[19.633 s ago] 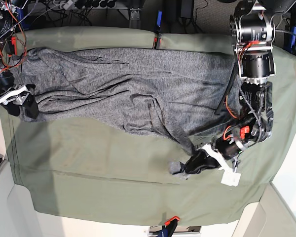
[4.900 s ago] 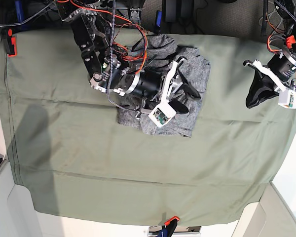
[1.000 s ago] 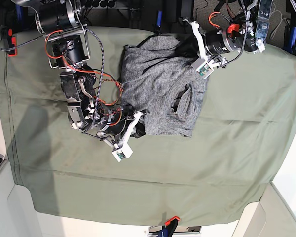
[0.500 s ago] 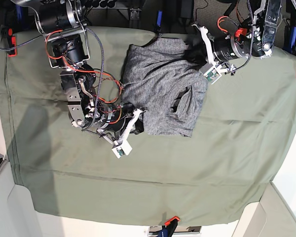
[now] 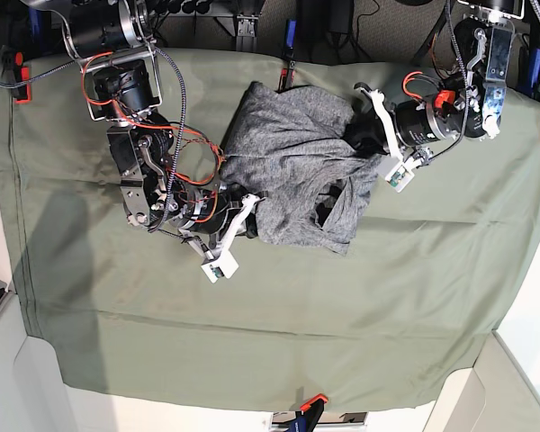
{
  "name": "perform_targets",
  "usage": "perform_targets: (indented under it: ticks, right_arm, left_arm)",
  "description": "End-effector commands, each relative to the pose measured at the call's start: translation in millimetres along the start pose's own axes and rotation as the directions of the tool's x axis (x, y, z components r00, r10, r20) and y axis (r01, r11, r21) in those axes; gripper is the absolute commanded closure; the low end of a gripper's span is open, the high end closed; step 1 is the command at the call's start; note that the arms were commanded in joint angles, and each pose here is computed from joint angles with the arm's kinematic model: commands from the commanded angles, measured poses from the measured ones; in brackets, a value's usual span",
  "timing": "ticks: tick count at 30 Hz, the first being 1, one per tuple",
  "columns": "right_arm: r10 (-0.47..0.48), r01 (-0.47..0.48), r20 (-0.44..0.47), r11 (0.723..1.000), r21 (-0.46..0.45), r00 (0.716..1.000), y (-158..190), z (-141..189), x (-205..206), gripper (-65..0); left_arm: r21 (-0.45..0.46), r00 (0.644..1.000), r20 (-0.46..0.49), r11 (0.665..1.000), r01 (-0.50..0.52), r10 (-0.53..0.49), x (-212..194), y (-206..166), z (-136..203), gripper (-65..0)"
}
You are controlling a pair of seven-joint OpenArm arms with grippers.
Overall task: Fold the T-shirt properly
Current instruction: 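Grasp opposite sides of the bundle with both grippers, then push the bundle sides inward with both grippers to square it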
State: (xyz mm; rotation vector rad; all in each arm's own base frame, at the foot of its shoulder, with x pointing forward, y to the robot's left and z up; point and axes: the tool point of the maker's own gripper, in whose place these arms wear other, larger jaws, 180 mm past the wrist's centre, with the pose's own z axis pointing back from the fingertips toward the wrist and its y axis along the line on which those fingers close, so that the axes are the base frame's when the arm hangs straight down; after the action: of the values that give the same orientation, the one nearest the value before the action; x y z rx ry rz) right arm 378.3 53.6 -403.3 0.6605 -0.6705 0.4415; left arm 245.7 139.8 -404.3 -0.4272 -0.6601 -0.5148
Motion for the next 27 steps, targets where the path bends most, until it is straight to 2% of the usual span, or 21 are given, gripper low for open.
perform_targets:
  ticks: [1,9,12,17,20,27]
  right_arm:
    - [0.020,-0.021,0.041,1.000,0.021,0.999,5,2,18,0.0]
    - [0.025,-0.026,0.027,1.000,0.018,0.999,2,3,15,0.0]
    - [0.027,-0.028,0.028,1.000,0.011,0.999,-1,5,15,0.0]
    - [0.025,-0.026,0.026,1.000,0.007,0.999,-3,6,13,0.0]
    - [0.015,-0.015,0.017,1.000,0.020,1.000,0,5,4,0.0]
    - [-0.039,0.038,0.016,0.997,0.065,0.999,15,6,-22,0.0]
  left_arm:
    - [0.077,1.000,-0.018,0.997,0.008,-0.007,3,22,3,0.0]
    - [0.108,1.000,0.008,0.994,0.009,-0.010,27,46,-1,0.0]
    - [0.018,1.000,-0.005,1.000,0.025,-0.025,25,29,3,0.0]
    - [-0.014,0.998,-0.034,0.999,0.043,-0.043,6,11,16,0.0]
    - [-0.004,0.998,-0.041,0.999,0.049,-0.049,2,11,15,0.0]
    - [0.040,0.995,0.022,0.995,0.095,-0.096,16,20,16,0.0]
